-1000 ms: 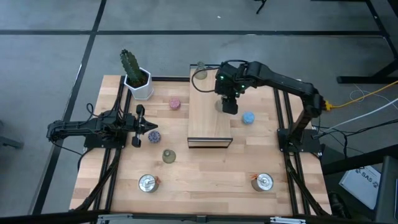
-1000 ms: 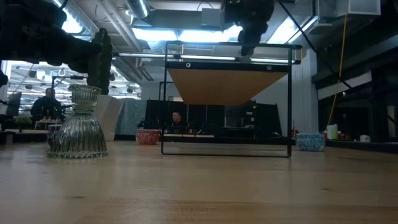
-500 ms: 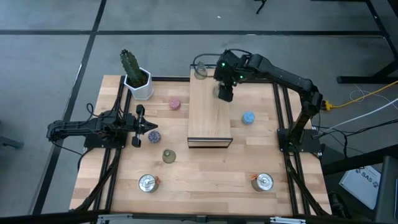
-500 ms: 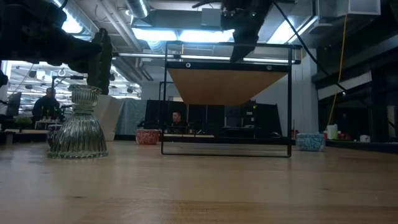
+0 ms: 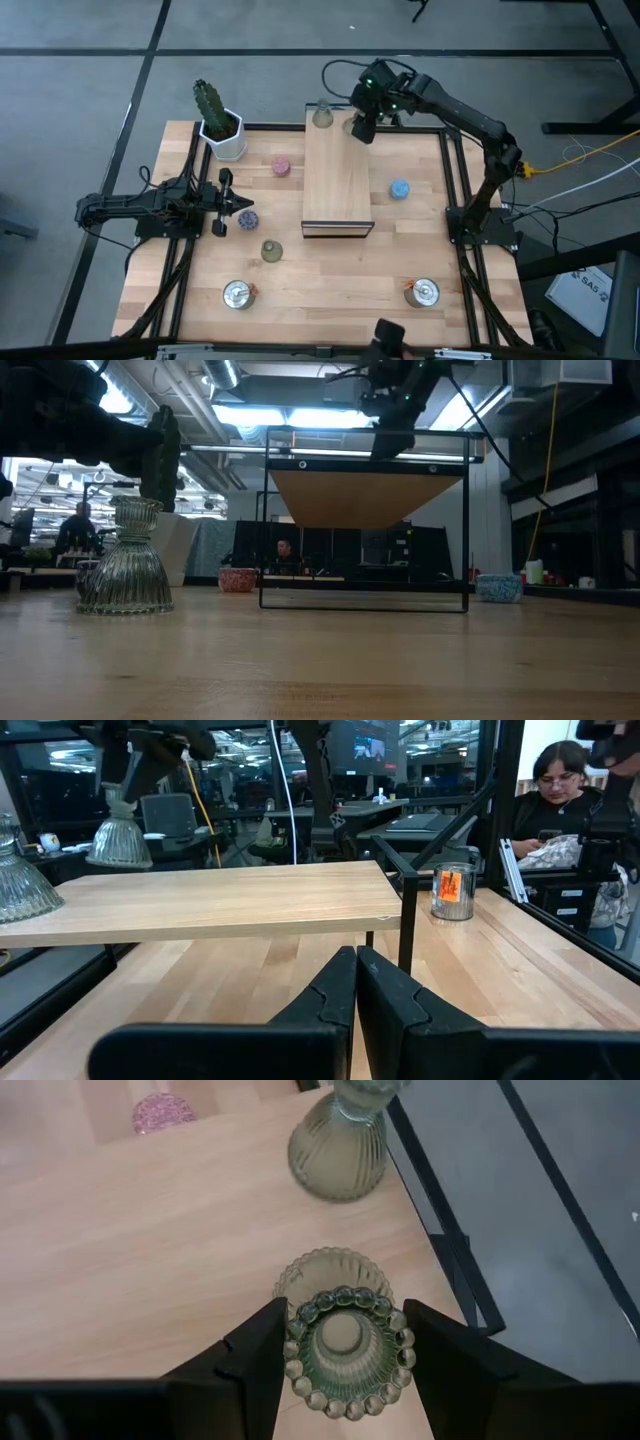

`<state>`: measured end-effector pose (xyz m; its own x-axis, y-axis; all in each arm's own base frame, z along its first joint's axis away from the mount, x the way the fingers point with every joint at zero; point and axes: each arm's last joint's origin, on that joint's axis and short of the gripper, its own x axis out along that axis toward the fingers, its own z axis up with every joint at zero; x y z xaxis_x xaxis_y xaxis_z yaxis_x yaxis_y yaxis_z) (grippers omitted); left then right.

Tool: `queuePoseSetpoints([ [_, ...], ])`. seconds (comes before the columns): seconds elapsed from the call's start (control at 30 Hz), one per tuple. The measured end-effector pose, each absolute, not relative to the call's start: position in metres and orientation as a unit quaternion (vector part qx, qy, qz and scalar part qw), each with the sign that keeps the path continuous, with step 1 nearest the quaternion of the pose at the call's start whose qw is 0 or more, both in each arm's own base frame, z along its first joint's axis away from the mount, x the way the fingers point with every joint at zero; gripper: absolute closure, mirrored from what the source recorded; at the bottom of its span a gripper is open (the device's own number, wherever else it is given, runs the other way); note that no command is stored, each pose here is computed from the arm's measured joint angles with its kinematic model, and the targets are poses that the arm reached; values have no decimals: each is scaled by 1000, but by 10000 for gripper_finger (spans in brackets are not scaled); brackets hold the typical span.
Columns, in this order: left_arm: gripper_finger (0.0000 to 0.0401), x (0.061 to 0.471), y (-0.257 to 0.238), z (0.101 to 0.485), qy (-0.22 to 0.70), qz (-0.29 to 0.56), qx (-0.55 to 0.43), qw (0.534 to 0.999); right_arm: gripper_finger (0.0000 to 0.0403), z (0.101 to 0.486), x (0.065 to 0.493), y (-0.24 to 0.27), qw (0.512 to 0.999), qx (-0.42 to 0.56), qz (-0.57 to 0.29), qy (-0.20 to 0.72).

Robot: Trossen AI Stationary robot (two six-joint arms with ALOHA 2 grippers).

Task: Pick & Place candle stick holders
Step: Put the right transparent candle holder on the shelf

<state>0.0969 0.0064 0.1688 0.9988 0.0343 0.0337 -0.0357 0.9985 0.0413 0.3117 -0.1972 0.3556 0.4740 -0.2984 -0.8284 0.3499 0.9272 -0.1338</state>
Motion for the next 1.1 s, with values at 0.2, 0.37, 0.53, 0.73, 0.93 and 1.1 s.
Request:
queuePoseSetpoints([
  [0.2, 395, 97, 6, 169, -16, 17, 21, 999, 214, 343, 315, -207, 853, 44, -179, 488],
  [0.37, 395, 97, 6, 169, -16, 17, 21, 999, 214, 340, 316, -212, 855, 47, -179, 485],
  [0.53, 395, 97, 6, 169, -17, 17, 21, 999, 214, 340, 318, -213, 858, 43, -180, 480],
  [0.73, 395, 97, 6, 169, -17, 17, 21, 999, 206, 340, 318, -214, 858, 41, -182, 479],
  [0.93, 395, 97, 6, 169, -16, 17, 21, 999, 183, 341, 320, -215, 861, 37, -185, 472],
  [1.1, 395, 97, 6, 169, -16, 17, 21, 999, 171, 341, 320, -215, 864, 35, -186, 467],
])
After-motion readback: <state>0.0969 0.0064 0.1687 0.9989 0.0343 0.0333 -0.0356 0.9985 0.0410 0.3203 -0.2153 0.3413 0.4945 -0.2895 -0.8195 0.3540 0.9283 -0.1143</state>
